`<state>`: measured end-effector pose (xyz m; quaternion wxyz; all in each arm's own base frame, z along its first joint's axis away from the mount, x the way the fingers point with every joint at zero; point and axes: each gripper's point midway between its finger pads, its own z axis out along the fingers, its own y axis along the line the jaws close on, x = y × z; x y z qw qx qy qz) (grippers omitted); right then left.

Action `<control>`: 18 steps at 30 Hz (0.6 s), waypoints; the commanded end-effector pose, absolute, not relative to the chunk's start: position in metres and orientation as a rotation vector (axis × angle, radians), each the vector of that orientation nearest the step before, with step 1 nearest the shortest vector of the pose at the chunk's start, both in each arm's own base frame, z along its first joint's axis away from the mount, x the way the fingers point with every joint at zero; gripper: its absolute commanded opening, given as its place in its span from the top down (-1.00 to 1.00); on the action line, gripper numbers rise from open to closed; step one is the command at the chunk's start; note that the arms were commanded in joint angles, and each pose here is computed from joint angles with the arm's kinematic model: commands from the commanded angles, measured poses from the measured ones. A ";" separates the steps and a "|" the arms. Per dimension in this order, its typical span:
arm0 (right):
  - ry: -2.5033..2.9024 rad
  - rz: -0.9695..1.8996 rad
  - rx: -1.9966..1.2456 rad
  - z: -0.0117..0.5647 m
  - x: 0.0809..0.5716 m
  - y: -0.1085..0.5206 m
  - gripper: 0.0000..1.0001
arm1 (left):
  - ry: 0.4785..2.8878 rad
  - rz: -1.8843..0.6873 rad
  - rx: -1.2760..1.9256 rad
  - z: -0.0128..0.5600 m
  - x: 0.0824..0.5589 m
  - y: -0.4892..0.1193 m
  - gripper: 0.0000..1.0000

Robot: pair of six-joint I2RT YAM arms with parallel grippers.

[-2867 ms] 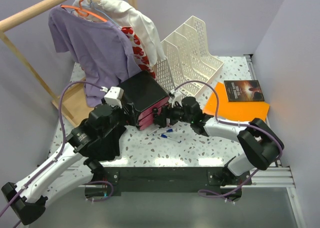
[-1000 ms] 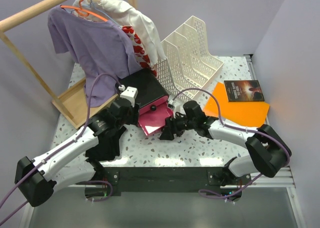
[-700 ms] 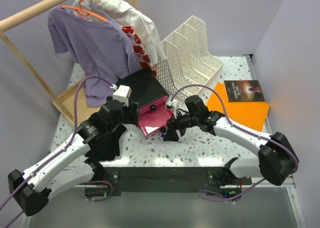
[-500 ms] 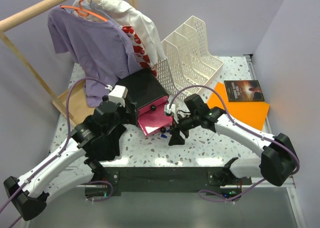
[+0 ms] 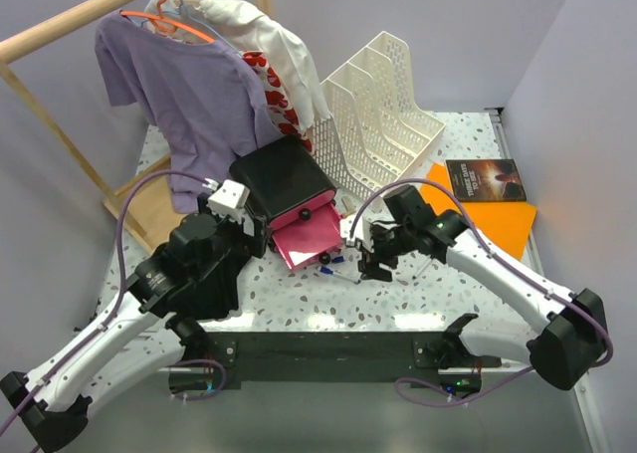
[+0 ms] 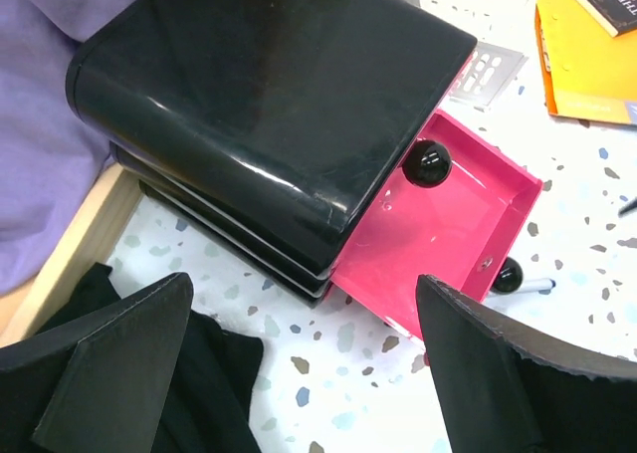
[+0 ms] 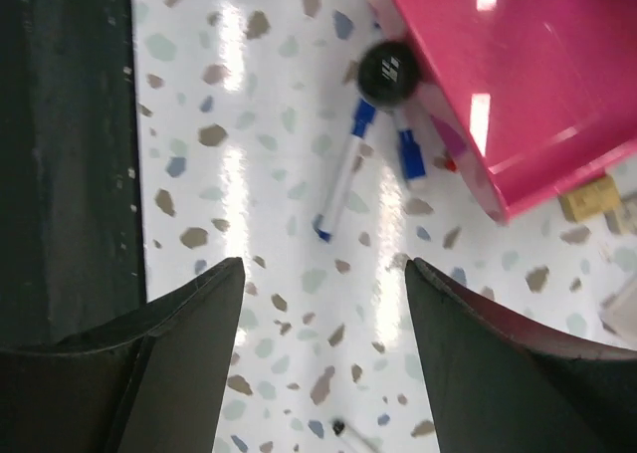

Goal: Organize the desk

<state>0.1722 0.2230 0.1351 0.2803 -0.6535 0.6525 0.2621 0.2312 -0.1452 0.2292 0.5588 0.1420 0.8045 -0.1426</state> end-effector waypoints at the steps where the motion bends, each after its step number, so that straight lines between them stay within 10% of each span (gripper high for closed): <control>1: 1.834 0.520 -1.647 0.138 0.212 0.189 -0.40 | 1.861 -0.309 0.394 0.224 0.228 -0.140 -1.00; 18: 2.316 0.496 -0.842 0.110 0.333 0.198 0.06 | 1.793 -0.266 0.297 0.231 0.230 -0.123 -1.00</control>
